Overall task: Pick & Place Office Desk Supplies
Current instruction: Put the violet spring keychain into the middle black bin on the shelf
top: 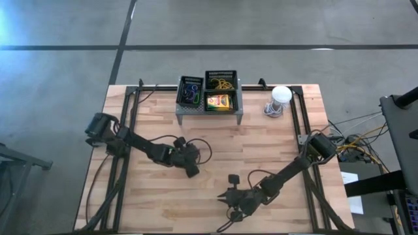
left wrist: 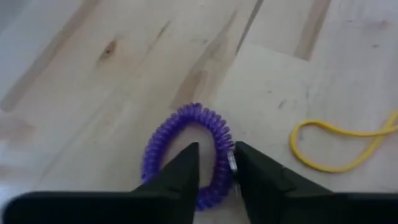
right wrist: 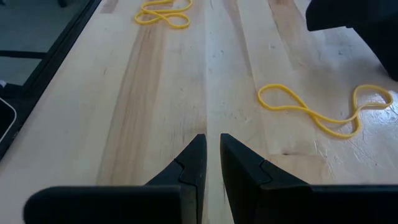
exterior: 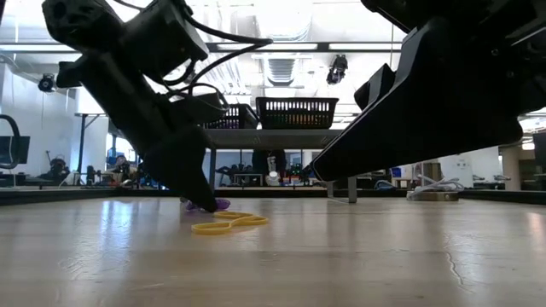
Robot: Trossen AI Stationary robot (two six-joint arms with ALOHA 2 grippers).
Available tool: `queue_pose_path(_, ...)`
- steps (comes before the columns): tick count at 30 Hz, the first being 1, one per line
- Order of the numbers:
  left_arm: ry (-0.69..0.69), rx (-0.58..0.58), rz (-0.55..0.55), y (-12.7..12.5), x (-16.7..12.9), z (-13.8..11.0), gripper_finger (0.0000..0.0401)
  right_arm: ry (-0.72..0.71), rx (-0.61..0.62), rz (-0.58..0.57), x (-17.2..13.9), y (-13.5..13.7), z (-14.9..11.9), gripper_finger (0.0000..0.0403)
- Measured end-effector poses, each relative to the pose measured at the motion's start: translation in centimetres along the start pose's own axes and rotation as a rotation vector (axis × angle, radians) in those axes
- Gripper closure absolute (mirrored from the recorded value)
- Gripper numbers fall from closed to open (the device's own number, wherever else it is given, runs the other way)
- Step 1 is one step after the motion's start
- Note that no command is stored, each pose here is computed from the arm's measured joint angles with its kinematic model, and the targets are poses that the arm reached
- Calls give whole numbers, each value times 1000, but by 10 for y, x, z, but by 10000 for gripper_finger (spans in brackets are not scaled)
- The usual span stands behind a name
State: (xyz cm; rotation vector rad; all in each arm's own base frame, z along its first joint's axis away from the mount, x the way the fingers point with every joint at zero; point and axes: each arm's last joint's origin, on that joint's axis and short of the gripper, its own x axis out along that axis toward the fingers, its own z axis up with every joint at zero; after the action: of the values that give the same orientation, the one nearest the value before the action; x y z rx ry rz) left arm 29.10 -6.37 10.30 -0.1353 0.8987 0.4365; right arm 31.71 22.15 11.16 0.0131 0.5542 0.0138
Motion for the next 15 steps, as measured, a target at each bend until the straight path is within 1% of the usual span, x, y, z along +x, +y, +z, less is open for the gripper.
queue_pose_path(4,6,3,-47,-5,-3,0,360,1,-2,0,0,0,0,360)
queue_pose_path(6,13,-2,-108,-12,-8,3,383,0,-2,0,0,0,0,360)
queue_pose_path(8,11,-17,-179,-21,-17,7,383,0,-2,0,0,0,0,360)
queue_pose_path(10,-11,-19,-247,-30,-30,15,372,1,-3,0,0,0,0,360)
queue_pose_path(13,-40,-17,-286,-39,-52,30,361,1,-2,0,0,0,0,360)
queue_pose_path(15,-52,-47,-301,-39,-67,41,360,1,-2,0,0,0,0,360)
